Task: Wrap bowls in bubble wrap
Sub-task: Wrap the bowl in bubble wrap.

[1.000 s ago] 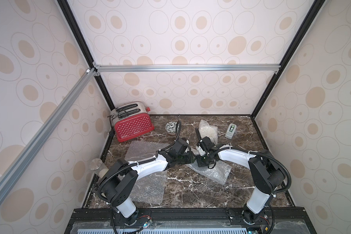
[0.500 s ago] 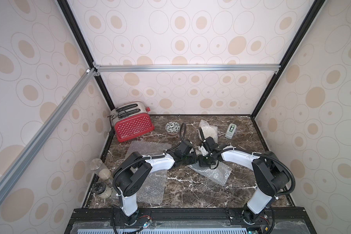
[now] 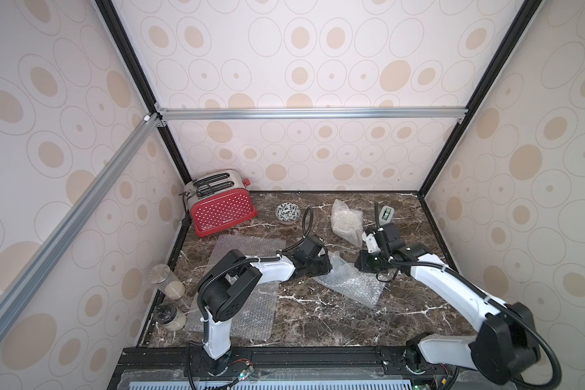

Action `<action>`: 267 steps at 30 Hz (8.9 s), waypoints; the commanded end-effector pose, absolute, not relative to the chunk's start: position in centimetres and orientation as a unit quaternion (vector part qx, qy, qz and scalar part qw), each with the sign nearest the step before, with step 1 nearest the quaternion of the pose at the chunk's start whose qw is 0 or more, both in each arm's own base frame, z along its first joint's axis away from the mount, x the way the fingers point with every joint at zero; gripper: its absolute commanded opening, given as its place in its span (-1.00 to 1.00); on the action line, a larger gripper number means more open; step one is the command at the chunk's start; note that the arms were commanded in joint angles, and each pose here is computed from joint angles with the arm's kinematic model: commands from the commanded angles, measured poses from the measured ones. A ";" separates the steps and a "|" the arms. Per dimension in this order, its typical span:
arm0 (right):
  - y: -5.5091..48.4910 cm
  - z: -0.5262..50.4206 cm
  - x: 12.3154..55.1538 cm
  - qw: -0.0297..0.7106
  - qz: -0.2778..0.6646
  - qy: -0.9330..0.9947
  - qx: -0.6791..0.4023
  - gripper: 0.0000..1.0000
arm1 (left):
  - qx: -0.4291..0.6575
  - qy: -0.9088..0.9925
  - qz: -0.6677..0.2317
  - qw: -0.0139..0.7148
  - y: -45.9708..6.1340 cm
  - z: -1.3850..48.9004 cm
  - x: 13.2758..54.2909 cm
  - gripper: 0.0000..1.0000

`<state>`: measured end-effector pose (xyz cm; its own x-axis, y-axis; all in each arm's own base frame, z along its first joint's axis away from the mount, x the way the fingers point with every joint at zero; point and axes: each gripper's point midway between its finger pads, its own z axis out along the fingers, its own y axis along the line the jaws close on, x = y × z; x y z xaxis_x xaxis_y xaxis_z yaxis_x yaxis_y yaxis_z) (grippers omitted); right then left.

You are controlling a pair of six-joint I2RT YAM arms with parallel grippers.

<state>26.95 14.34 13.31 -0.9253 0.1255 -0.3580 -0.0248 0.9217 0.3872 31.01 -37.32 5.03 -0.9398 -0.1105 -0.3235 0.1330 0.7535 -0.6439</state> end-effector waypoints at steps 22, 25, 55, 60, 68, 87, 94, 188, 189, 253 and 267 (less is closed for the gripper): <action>8.1 7.9 24.0 0.161 0.222 0.944 0.182 -0.16 | 0.045 0.941 -0.310 0.127 -38.5 3.3 30.7 -0.63; 8.6 7.7 24.4 0.160 0.238 0.942 0.172 -0.19 | 0.044 0.942 -0.309 0.125 -38.5 3.3 30.6 -0.63; 9.9 9.1 24.8 0.237 0.449 0.846 0.160 -0.34 | 0.046 0.941 -0.312 0.121 -38.9 3.5 30.9 -0.62; 10.2 10.4 24.5 0.239 0.457 0.844 0.144 -0.82 | 0.049 0.942 -0.310 0.121 -38.9 3.7 30.9 -0.62; 11.6 16.6 25.0 0.267 0.522 0.801 0.119 -1.00 | 0.050 0.942 -0.311 0.114 -39.5 3.0 31.2 -0.62; 19.7 13.1 32.5 0.210 0.484 0.845 0.090 -1.00 | 0.049 0.941 -0.313 0.120 -39.6 3.3 31.4 -0.62; 22.2 9.0 33.1 0.182 0.433 0.879 0.085 -1.00 | 0.051 0.938 -0.321 0.122 -39.8 3.8 31.4 -0.62; 24.0 11.5 29.1 0.135 0.311 0.939 -0.049 -0.74 | 0.053 0.951 -0.264 0.151 -35.0 6.3 28.5 -0.86; 24.0 10.8 28.9 0.131 0.310 0.941 -0.042 -0.78 | 0.055 0.950 -0.265 0.152 -35.2 6.6 28.6 -0.85; 20.6 1.3 28.8 0.048 0.214 0.975 0.023 -0.83 | -0.188 0.839 -0.456 0.228 -30.7 2.0 48.1 0.15; 20.3 1.2 28.9 0.051 0.207 0.977 0.024 -0.83 | -0.149 0.850 -0.449 0.233 -31.3 3.8 47.9 -0.90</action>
